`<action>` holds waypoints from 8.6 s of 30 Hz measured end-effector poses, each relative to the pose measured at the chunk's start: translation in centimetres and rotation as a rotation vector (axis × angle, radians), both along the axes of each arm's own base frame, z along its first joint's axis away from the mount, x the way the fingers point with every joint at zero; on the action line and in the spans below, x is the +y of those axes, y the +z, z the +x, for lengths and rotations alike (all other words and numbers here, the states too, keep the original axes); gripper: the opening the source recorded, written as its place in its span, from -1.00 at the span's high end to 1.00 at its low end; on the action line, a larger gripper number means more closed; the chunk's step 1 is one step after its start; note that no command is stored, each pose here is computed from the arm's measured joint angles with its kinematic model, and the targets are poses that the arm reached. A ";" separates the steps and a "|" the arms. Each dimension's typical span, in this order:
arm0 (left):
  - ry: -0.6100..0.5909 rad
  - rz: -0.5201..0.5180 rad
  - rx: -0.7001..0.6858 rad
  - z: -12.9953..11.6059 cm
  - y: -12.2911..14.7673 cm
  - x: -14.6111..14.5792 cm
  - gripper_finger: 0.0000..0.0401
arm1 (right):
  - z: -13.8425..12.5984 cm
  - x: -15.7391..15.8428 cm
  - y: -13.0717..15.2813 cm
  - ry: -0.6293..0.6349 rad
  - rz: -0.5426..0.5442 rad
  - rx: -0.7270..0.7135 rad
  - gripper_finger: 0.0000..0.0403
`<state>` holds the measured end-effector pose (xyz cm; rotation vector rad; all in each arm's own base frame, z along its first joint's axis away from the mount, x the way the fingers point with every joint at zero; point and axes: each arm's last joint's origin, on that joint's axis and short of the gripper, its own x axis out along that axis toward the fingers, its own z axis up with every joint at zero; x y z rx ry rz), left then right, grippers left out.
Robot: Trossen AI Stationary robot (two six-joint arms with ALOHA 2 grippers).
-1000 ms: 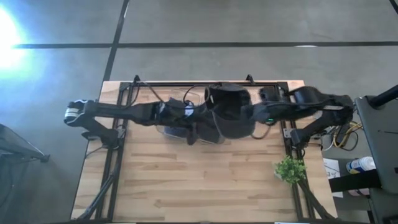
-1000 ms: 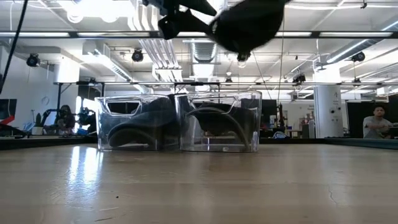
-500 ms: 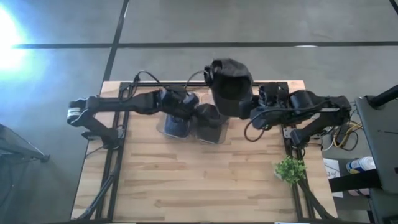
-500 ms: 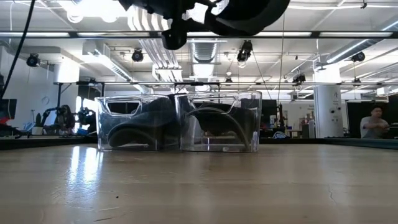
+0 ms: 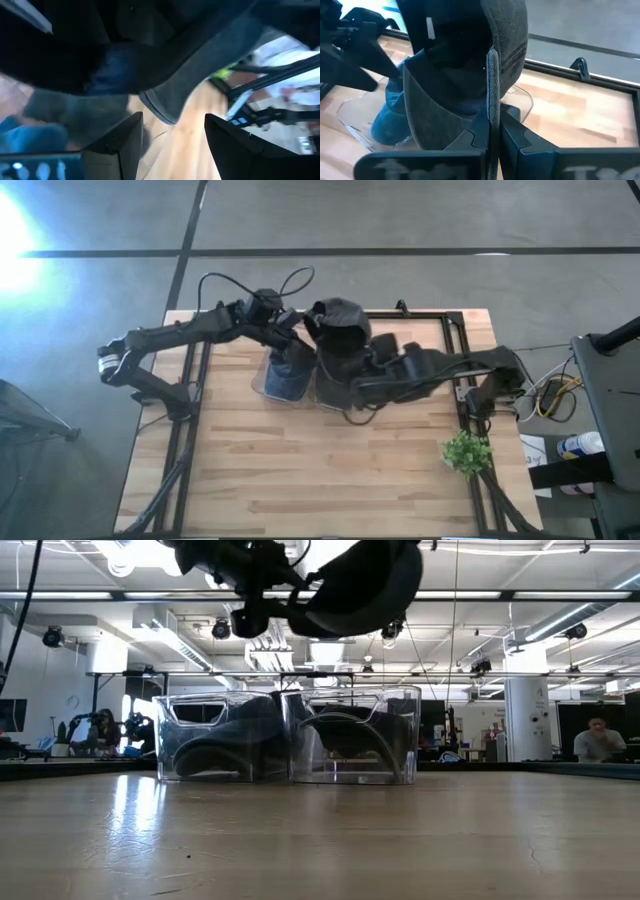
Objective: Pick & Place hat
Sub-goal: Put the black cap into the right transparent bin, then return to Home Position
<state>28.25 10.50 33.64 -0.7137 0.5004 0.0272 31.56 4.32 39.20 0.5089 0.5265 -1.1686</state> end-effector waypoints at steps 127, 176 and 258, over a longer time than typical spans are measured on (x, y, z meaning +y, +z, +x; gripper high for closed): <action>-0.066 -0.575 0.041 8.7 -8.5 7.0 0.95 | -7.9 -4.4 5.3 0.121 0.345 -0.065 -0.01; -0.081 -0.458 0.050 8.3 -5.2 4.9 0.12 | -3.5 -7.5 -16.9 0.020 0.556 -0.031 -0.01; -0.004 -0.134 -0.515 -19.2 -14.6 -9.8 0.12 | -20.9 -3.4 -22.9 0.818 -0.016 -0.527 -0.01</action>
